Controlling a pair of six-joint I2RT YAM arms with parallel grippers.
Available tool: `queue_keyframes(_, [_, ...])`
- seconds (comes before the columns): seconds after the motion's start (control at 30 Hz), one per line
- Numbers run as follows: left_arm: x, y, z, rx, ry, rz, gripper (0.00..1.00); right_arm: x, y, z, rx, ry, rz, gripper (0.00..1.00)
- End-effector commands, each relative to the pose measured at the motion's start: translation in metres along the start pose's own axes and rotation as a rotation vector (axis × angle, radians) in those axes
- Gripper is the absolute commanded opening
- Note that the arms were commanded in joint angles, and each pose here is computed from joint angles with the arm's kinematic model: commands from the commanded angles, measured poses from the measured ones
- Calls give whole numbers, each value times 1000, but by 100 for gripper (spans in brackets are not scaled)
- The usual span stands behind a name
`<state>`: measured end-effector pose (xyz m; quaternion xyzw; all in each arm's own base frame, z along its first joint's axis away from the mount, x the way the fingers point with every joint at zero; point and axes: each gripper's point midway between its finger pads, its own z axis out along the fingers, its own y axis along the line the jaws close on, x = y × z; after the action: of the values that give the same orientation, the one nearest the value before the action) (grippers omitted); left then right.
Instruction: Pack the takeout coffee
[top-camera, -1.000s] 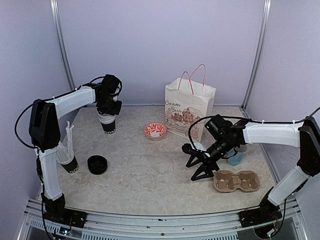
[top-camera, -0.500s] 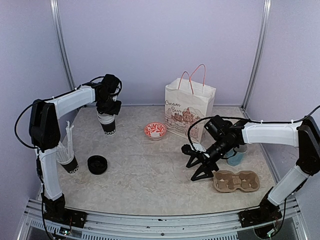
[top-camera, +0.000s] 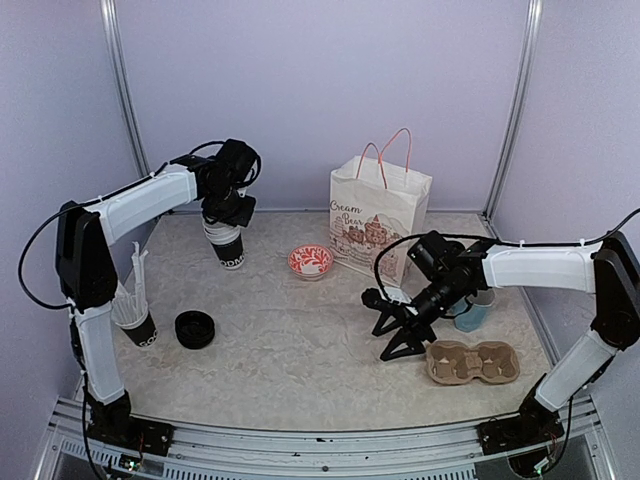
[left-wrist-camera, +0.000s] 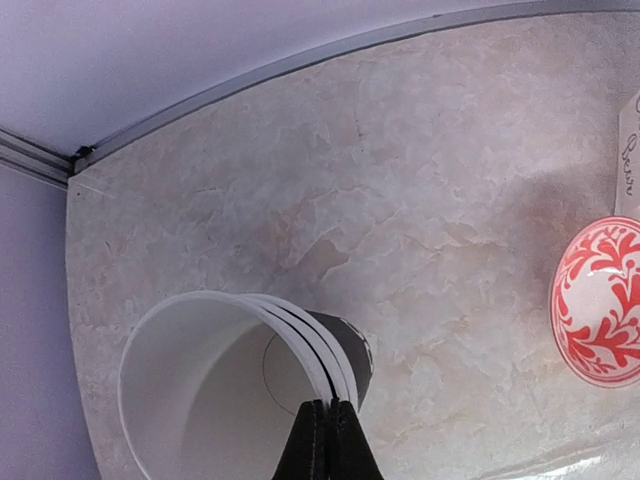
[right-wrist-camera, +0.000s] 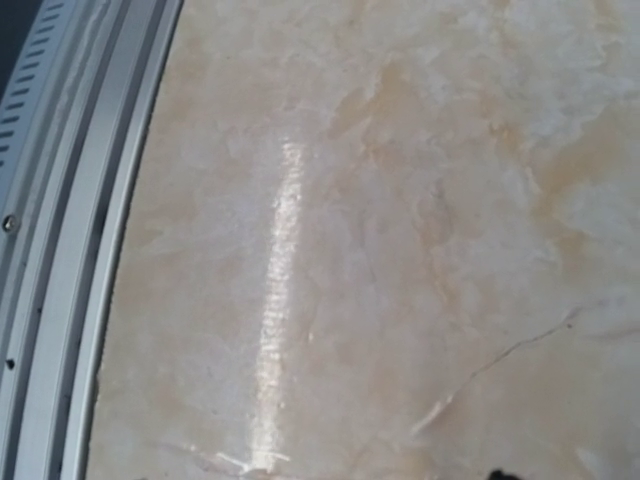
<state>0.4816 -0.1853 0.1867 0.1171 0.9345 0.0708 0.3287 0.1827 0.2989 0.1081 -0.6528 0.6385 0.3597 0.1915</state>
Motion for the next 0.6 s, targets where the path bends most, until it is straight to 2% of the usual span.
queue_keyframes(0.0, [-4, 18, -35, -88, 2, 12, 0, -12, -10, 2, 36, -18, 17, 71])
queue_keyframes(0.03, [5, 2, -27, 0, 32, 8, 0, -13, -11, 1, 41, -19, 22, 71])
queue_keyframes(0.1, [-2, 8, -39, -119, -57, 25, 0, -13, -11, 2, 39, -21, 27, 71])
queue_keyframes(0.13, [-1, -3, -44, -35, -40, 31, 0, -13, -11, 2, 36, -22, 29, 71])
queue_keyframes(0.17, [-2, -38, -44, 244, -14, -14, 0, -13, -10, 2, 33, -24, 31, 71])
queue_keyframes(0.2, [-1, -54, -46, 365, -13, -73, 0, -13, -10, 1, 34, -25, 30, 71])
queue_keyframes(0.23, [-4, -41, -54, 209, -58, -39, 0, -14, -10, 2, 33, -26, 29, 71])
queue_keyframes(0.27, [-5, -15, -59, -56, -81, 37, 0, -14, -11, 2, 36, -25, 29, 71])
queue_keyframes(0.3, [-3, -8, -58, -84, -36, 60, 0, -13, -11, 2, 38, -23, 31, 71])
queue_keyframes(0.33, [2, -32, -43, 126, 35, 19, 0, -13, -12, 2, 38, -20, 33, 71])
queue_keyframes(0.37, [2, -36, -35, 147, 37, -38, 0, -13, -12, 2, 38, -19, 33, 71])
queue_keyframes(0.43, [-7, -21, -51, -136, -60, 98, 0, -11, -12, 3, 41, -15, 33, 71])
queue_keyframes(0.57, [-12, -21, -37, -66, -23, 44, 0, -9, -14, 3, 52, -7, 30, 71])
